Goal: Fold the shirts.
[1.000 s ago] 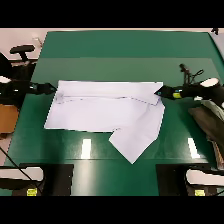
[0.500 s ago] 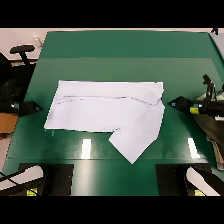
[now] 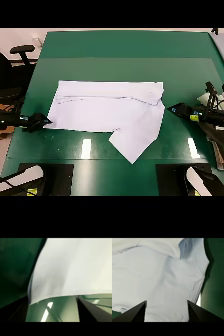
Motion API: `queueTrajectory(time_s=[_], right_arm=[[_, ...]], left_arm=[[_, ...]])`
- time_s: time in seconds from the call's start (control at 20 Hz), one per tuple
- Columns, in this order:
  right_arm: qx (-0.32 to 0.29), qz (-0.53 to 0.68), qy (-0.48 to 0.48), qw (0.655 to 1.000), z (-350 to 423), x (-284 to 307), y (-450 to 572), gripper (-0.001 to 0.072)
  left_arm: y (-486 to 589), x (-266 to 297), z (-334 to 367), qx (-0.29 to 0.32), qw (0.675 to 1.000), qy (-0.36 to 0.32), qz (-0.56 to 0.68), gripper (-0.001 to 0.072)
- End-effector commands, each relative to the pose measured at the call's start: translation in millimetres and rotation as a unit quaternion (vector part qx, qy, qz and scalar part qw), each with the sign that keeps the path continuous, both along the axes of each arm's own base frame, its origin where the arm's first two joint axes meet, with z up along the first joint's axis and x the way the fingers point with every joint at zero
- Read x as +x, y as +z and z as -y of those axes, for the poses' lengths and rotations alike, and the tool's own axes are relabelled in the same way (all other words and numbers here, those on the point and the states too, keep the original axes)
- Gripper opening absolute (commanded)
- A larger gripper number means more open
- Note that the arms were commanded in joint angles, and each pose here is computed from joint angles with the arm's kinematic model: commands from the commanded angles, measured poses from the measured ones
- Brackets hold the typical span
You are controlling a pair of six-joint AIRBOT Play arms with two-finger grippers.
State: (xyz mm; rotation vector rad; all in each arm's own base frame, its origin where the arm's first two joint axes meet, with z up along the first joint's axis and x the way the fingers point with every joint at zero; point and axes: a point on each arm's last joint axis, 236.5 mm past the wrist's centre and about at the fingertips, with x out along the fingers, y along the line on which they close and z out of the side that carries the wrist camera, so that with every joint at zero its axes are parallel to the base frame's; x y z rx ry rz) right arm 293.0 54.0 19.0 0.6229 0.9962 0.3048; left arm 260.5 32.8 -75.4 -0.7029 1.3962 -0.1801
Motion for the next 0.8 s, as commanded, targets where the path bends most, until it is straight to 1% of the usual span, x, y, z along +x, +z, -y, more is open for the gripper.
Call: queueTrajectory(time_s=[0.0,0.05,0.1,0.15,0.2,0.35,0.45,0.5,0.75], right_arm=[[0.002,-0.001,-0.001,1.0,-0.9,-1.6,0.4,0.0576],[0.006,-0.006,0.003,1.0,-3.0,-4.3,0.1,0.0576],[0.009,-0.011,0.007,1.0,-5.2,-6.8,-0.2,0.0576],[0.012,-0.015,0.009,1.0,-6.4,-8.6,-0.5,0.0576],[0.017,-0.026,0.005,0.999,-7.1,-11.3,-1.9,0.0577],[0.026,-0.129,0.004,0.991,-10.6,-47.7,-21.1,0.0577],[0.065,-0.17,0.011,0.983,-27.4,-69.6,-28.7,0.0577],[0.079,-0.181,0.008,0.98,-34.2,-79.0,-33.0,0.0577],[0.095,-0.205,-0.047,0.973,-55.6,-117.4,-60.7,0.0577]], left_arm=[[-17.6,4.0,6.7,-0.021,0.999,0.032,-0.004,0.0562],[-20.5,5.3,5.9,-0.018,0.999,0.04,-0.002,0.0444],[-20.5,7.3,4.7,-0.014,0.999,0.036,0.005,0.0276],[-19.8,8.4,4.8,-0.013,0.999,0.03,0.012,0.0048],[-17.8,10.2,5.2,-0.014,0.999,0.025,0.018,0.0026],[-10.8,16.1,5.6,-0.019,0.999,0.022,0.029,0.0026],[-7.6,18.7,4.9,-0.02,0.999,0.02,0.032,0.0026],[-6.7,19.3,4.7,-0.02,0.999,0.02,0.033,0.0026],[-5.7,19.5,5.3,-0.022,0.999,0.019,0.034,0.0026]])
